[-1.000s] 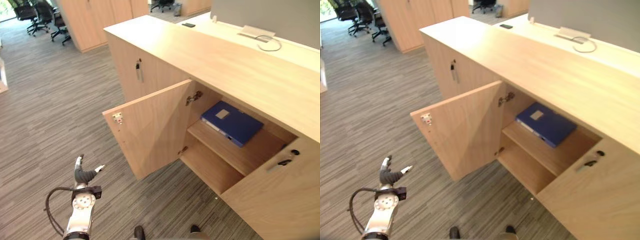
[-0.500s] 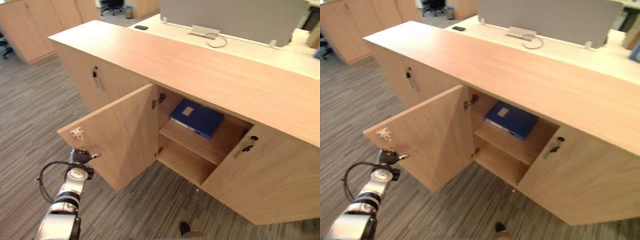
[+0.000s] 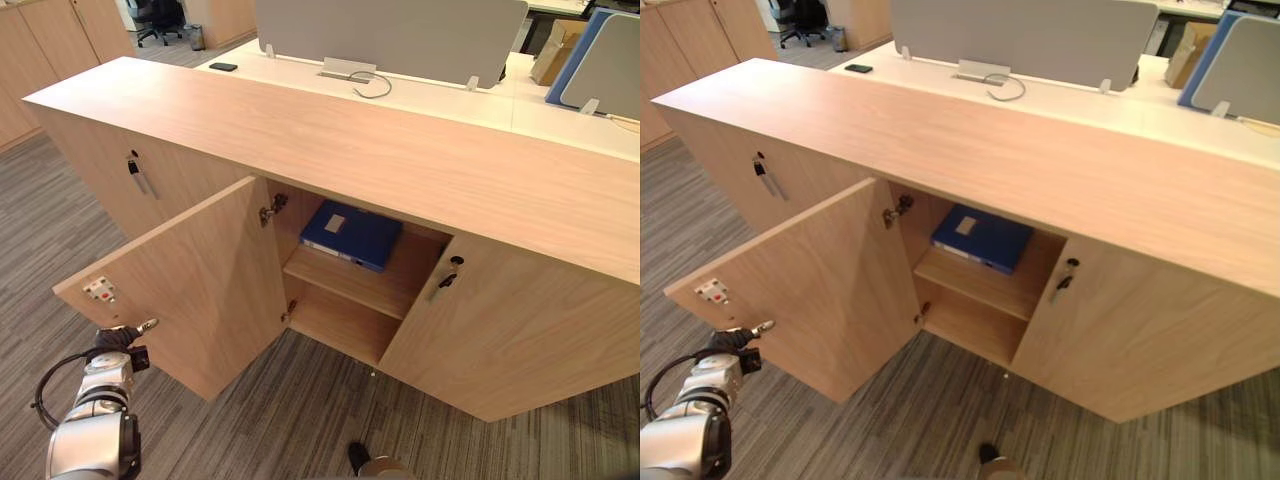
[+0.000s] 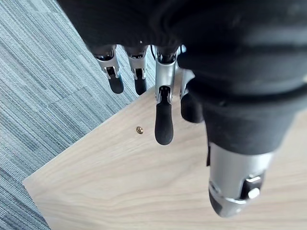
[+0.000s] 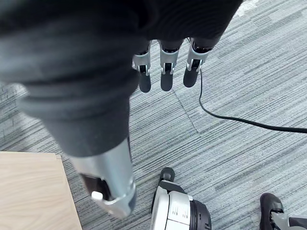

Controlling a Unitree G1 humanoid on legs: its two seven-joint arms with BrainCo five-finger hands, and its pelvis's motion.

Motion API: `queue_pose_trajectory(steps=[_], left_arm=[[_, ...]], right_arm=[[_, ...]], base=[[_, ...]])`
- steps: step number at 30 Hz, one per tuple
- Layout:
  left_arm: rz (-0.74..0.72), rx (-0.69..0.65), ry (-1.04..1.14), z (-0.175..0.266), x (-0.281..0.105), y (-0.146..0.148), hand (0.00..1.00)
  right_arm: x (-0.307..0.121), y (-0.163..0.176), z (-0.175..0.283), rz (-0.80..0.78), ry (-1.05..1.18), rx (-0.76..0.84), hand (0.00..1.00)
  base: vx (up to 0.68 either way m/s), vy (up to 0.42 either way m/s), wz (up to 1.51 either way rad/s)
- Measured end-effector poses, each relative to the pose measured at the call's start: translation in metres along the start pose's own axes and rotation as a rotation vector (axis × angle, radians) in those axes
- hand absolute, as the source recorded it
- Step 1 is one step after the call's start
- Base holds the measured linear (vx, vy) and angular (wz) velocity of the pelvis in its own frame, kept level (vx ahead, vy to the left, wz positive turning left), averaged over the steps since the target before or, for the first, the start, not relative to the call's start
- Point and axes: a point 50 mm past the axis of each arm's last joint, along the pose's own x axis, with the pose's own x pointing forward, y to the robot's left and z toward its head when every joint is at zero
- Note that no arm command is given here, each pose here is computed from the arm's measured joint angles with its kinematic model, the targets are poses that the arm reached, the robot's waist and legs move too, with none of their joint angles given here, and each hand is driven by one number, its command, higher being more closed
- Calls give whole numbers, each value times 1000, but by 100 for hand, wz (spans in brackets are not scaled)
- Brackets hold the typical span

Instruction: Walk over to the cabinet, pick up the folder, carry it to the office cabinet, place the folder inside the office cabinet, then close the office cabinet door

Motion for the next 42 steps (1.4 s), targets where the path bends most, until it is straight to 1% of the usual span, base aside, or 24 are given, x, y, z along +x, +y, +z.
queue_pose_trajectory(steps=[5, 9, 13, 16, 18, 22, 24, 26, 29, 33, 36, 38, 40, 41, 42], left_arm=[[-11, 9, 36, -12, -1, 5, 0], [-16, 3, 89, -28, -2, 16, 0], [-12, -21, 132, -38, -4, 29, 0], [-13, -42, 166, -46, -5, 33, 0], [-6, -93, 181, -48, -6, 37, 0], [15, -159, 207, -53, -7, 42, 0], [22, -169, 201, -51, -6, 44, 0], [26, -143, 185, -44, -4, 45, 0], [13, -19, 129, -21, 0, 39, 0], [-35, 189, -25, 21, 4, 14, 0], [-18, 311, -52, 25, 4, 10, 0], [-18, 515, -94, 28, 3, 4, 0], [-13, 635, -114, 29, 3, 3, 0], [-10, 727, -131, 30, 3, 3, 0], [-10, 766, -141, 32, 2, 2, 0]], right_arm=[[0, 2, 3, 16, -8, -2, 0], [1, 6, 10, 34, -25, -8, 0], [2, 15, 23, 62, -55, -28, 0], [2, 16, 30, 76, -73, -60, 0], [2, 17, 31, 83, -78, -60, 0], [1, 24, 24, 105, -59, -69, 0], [1, 30, 18, 124, -45, -88, 0], [0, 33, 12, 140, -29, -97, 0], [0, 27, 4, 131, -14, -133, 0], [-1, 23, 2, 129, -24, -205, 0], [-2, 22, 4, 138, -50, -249, 0], [-3, 26, 9, 158, -90, -288, 0], [-4, 30, 12, 173, -114, -314, 0], [-5, 34, 14, 189, -129, -335, 0], [-5, 36, 15, 196, -136, -343, 0]], base=[[9, 5, 4], [0, 0, 0], [0, 0, 0], [0, 0, 0], [0, 0, 0], [0, 0, 0], [0, 0, 0], [0, 0, 0], [0, 0, 0], [0, 0, 0], [0, 0, 2], [-13, 0, 7], [-18, 2, 6], [-13, 5, 6], [-19, 13, 10]])
